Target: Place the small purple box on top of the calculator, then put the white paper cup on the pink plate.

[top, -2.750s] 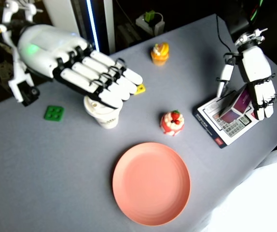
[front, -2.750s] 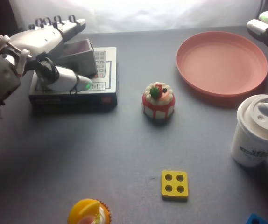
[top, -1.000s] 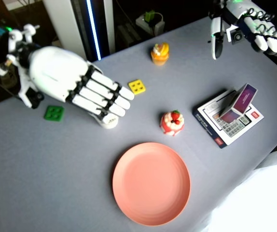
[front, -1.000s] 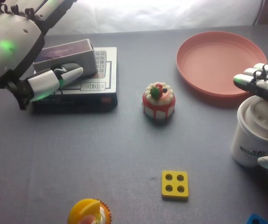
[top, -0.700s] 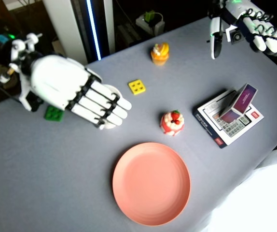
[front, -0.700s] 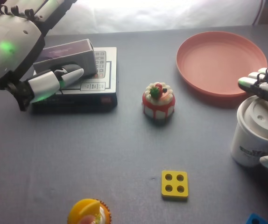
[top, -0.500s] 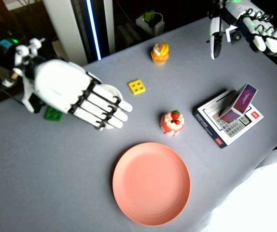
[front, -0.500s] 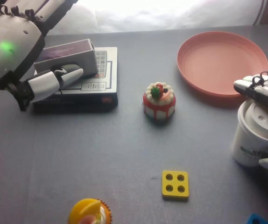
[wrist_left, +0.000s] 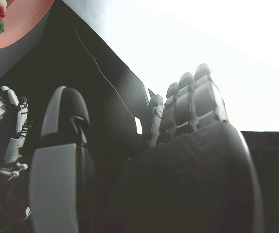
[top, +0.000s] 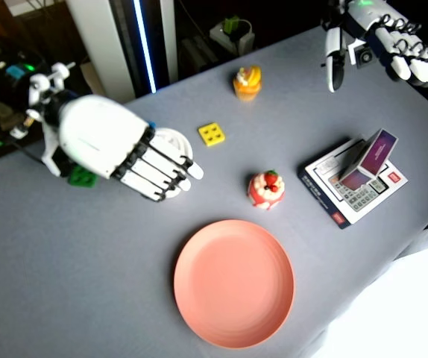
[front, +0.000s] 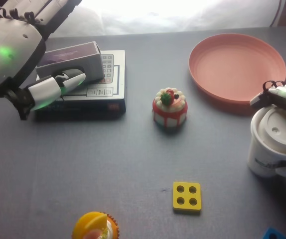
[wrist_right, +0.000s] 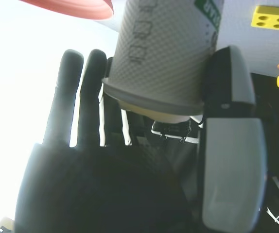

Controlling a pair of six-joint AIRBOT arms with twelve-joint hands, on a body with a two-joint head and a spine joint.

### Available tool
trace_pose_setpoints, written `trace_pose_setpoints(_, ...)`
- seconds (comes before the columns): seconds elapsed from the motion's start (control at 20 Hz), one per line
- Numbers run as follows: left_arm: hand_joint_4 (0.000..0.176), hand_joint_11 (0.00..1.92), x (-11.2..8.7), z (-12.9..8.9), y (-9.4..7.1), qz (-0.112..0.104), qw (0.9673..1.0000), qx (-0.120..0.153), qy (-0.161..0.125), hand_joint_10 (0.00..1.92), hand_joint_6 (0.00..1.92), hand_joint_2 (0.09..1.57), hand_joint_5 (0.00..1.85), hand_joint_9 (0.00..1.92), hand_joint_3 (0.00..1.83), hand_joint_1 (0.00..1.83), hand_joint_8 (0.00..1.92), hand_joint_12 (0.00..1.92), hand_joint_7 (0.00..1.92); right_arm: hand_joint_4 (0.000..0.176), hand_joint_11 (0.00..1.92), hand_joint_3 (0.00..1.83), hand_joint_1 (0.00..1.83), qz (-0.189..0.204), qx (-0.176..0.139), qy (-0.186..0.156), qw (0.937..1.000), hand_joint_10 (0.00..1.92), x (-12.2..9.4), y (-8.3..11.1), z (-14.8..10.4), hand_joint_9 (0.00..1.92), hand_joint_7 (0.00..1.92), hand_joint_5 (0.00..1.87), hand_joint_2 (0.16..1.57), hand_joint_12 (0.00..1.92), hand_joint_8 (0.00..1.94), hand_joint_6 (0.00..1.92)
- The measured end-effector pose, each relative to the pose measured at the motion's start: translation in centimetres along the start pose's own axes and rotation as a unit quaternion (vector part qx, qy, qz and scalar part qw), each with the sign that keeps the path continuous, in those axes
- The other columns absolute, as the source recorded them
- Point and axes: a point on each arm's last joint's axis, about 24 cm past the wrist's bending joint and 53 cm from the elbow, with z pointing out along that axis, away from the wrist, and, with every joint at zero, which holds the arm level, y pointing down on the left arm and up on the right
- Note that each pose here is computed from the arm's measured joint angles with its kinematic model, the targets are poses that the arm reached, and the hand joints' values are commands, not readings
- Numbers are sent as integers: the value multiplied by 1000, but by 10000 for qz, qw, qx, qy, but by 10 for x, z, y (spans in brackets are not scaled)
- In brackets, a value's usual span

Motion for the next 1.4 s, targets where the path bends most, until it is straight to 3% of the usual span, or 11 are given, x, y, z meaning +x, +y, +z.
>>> trace_pose_setpoints(0.1,80,0,2,-2,2,16,10000,-19,30,0,3,1181,36,0,0,860,0,0,0,0,146,0,1145,2,-13,-17,10000,1764,-1,1,1,185,139,76,1077,1921,1321,1214)
trace_pose_setpoints(0.2,71,0,4,-4,5,8,10000,-71,56,0,0,1188,30,0,3,848,0,0,0,0,240,0,1084,14,-80,-118,9999,1728,-7,6,3,217,142,58,1092,1921,1309,1222)
trace_pose_setpoints(0.3,60,0,3,-4,5,-4,10000,-75,39,0,0,1192,29,0,4,881,0,0,0,0,132,8,1078,7,-209,-301,9993,1656,-19,13,6,174,119,44,1119,1921,1258,1192)
trace_pose_setpoints(0.45,57,0,3,-5,6,5,10000,-76,32,0,0,1203,22,0,6,859,0,0,0,0,217,4,1190,-13,-350,-670,9971,1617,-48,20,13,228,185,57,1123,1921,1141,1256)
trace_pose_setpoints(0.65,59,0,3,-5,6,2,10000,-79,33,0,0,1204,22,0,4,861,0,0,0,0,106,13,1295,136,-328,-1086,9935,1566,-76,14,23,153,116,52,1170,1921,1115,1054)
trace_pose_setpoints(0.7,78,0,3,-5,6,0,10000,-78,35,0,0,1202,18,0,3,822,0,0,0,0,20,11,1255,192,-300,-1147,9928,1539,-80,12,26,120,123,68,1177,1921,1121,960)
trace_pose_setpoints(0.8,62,0,3,-5,6,-1,10000,-81,32,0,2,1212,15,0,7,808,0,0,0,0,0,3,1193,289,-269,-1315,9905,1527,-93,9,33,113,118,114,1170,1921,1073,848)
trace_pose_setpoints(0.9,68,0,3,-5,6,-6,10000,-79,36,0,0,1218,8,0,8,790,0,0,0,0,0,3,1148,405,-259,-1515,9873,1388,-110,7,45,42,134,183,1180,1846,931,862)
trace_pose_setpoints(1.0,65,0,4,-5,6,-15,10000,-81,37,0,0,1222,0,0,8,774,0,0,0,0,0,0,1057,492,-201,-1554,9864,1085,-119,3,60,1,162,138,1177,1625,604,814)
trace_pose_setpoints(1.05,71,0,4,-6,6,-18,10000,-79,38,0,1,1223,2,0,8,773,0,0,0,0,38,2,1068,542,-151,-1521,9868,1292,-121,0,71,128,212,105,1187,1765,724,880)
trace_pose_setpoints(1.4,63,0,16,-4,10,-193,9997,-93,103,0,2,1218,6,0,1,804,0,0,0,0,0,1,1069,1073,285,-1308,9852,1219,-115,-25,125,110,224,136,1179,1787,774,853)
